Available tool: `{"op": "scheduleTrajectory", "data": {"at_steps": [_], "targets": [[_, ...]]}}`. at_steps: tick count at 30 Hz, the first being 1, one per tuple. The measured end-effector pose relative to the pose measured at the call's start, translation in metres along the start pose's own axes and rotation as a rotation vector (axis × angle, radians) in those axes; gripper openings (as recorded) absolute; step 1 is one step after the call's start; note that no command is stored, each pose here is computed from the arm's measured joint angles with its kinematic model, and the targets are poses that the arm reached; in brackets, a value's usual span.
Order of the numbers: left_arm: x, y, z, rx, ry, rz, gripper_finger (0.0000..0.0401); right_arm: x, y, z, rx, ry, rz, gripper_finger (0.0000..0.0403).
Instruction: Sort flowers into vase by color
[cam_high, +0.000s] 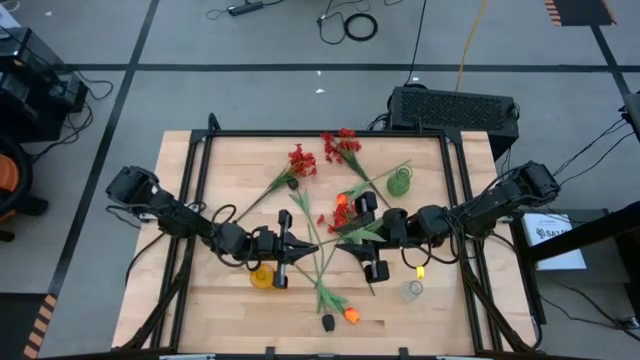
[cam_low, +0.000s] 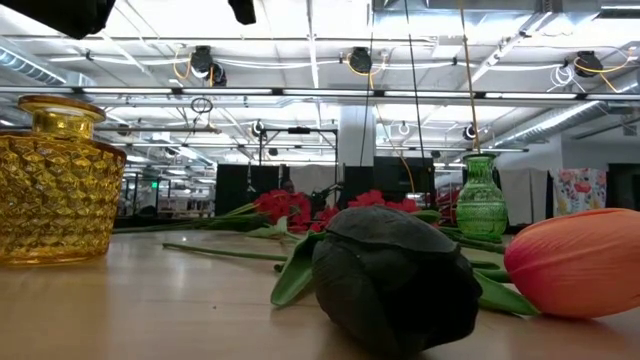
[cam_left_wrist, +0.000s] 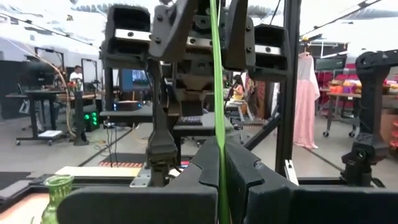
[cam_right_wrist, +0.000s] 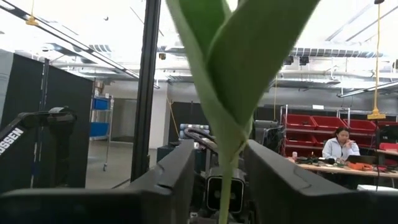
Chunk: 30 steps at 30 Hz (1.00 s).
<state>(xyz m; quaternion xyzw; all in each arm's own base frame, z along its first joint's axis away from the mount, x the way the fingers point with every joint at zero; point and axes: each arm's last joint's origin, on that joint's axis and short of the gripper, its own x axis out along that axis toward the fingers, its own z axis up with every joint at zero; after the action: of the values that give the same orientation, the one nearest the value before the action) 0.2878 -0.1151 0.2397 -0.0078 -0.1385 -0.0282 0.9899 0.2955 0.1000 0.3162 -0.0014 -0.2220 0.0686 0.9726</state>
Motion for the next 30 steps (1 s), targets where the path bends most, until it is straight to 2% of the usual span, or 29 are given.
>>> {"op": "scheduleTrajectory", "data": {"at_steps": [9,16,20,24,27,30], "targets": [[-0.001,-0.002,0.005,0.024,-0.046,-0.003,0.0004,0.0,0.0,0.0,-0.005,0.005,0.001,0.0012],[-0.001,-0.002,0.001,0.037,-0.004,0.026,0.0042,0.0,0.0,-0.001,-0.007,0.014,-0.003,0.0002],[-0.001,-0.002,-0.002,0.025,0.028,0.028,0.0094,-0.001,-0.001,0.004,0.011,0.018,-0.009,0.0001],[-0.002,-0.002,-0.004,-0.007,0.069,0.026,0.0176,-0.005,-0.002,0.01,0.017,0.076,-0.04,0.0001],[-0.006,-0.001,0.001,-0.022,0.14,0.023,0.0233,-0.011,-0.001,0.019,0.015,0.112,-0.059,0.0001],[-0.014,0.002,0.01,-0.049,0.242,0.023,0.0269,-0.017,0.0,0.03,0.027,0.148,-0.047,0.0]]}}
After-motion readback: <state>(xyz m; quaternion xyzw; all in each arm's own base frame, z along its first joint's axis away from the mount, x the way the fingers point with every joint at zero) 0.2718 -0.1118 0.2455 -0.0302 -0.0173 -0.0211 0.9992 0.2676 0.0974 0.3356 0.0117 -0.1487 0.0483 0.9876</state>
